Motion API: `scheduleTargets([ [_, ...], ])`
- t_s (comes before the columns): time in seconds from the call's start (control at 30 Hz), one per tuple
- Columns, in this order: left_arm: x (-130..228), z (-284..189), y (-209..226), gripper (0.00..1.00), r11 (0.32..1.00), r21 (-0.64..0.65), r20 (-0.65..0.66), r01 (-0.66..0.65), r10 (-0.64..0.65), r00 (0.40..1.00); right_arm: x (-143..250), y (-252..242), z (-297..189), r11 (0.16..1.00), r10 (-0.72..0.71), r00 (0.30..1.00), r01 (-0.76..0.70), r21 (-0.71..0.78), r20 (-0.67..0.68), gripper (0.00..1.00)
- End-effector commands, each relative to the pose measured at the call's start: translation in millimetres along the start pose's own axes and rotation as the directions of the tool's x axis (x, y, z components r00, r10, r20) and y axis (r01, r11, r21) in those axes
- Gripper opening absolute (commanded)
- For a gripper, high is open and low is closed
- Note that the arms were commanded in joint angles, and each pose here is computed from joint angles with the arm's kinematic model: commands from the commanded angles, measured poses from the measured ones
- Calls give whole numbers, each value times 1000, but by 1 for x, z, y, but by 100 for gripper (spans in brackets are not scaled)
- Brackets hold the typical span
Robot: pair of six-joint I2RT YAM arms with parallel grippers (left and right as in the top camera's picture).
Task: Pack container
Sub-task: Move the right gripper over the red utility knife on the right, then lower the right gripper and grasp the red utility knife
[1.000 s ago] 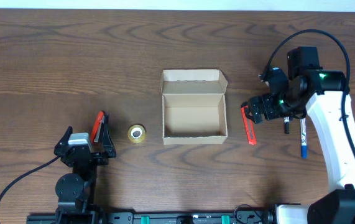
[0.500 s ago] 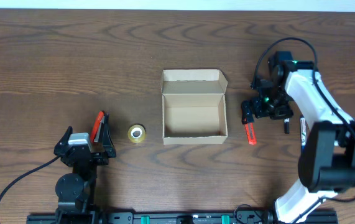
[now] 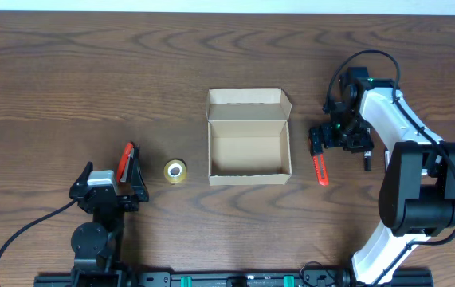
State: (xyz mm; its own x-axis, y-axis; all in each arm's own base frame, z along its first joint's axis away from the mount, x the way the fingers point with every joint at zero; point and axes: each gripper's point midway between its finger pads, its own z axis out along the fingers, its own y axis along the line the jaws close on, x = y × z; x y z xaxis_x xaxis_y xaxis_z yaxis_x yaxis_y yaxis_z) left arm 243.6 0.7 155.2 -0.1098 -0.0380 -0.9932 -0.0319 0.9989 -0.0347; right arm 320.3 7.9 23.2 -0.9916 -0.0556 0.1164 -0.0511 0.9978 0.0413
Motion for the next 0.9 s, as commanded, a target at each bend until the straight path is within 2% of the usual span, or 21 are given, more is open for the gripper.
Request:
scheduleTargets([
  [0.0,19,2,-1,95,1000,4,-47,-3,4,999,-2,1,0,999,13,1000,-13,34,-4,99],
  [0.37,19,2,-1,95,1000,4,-47,-3,4,999,-7,23,1,998,-49,999,48,41,16,99],
  [0.87,19,2,-1,95,1000,4,-47,-3,4,999,-14,24,3,998,-51,998,50,39,41,99],
])
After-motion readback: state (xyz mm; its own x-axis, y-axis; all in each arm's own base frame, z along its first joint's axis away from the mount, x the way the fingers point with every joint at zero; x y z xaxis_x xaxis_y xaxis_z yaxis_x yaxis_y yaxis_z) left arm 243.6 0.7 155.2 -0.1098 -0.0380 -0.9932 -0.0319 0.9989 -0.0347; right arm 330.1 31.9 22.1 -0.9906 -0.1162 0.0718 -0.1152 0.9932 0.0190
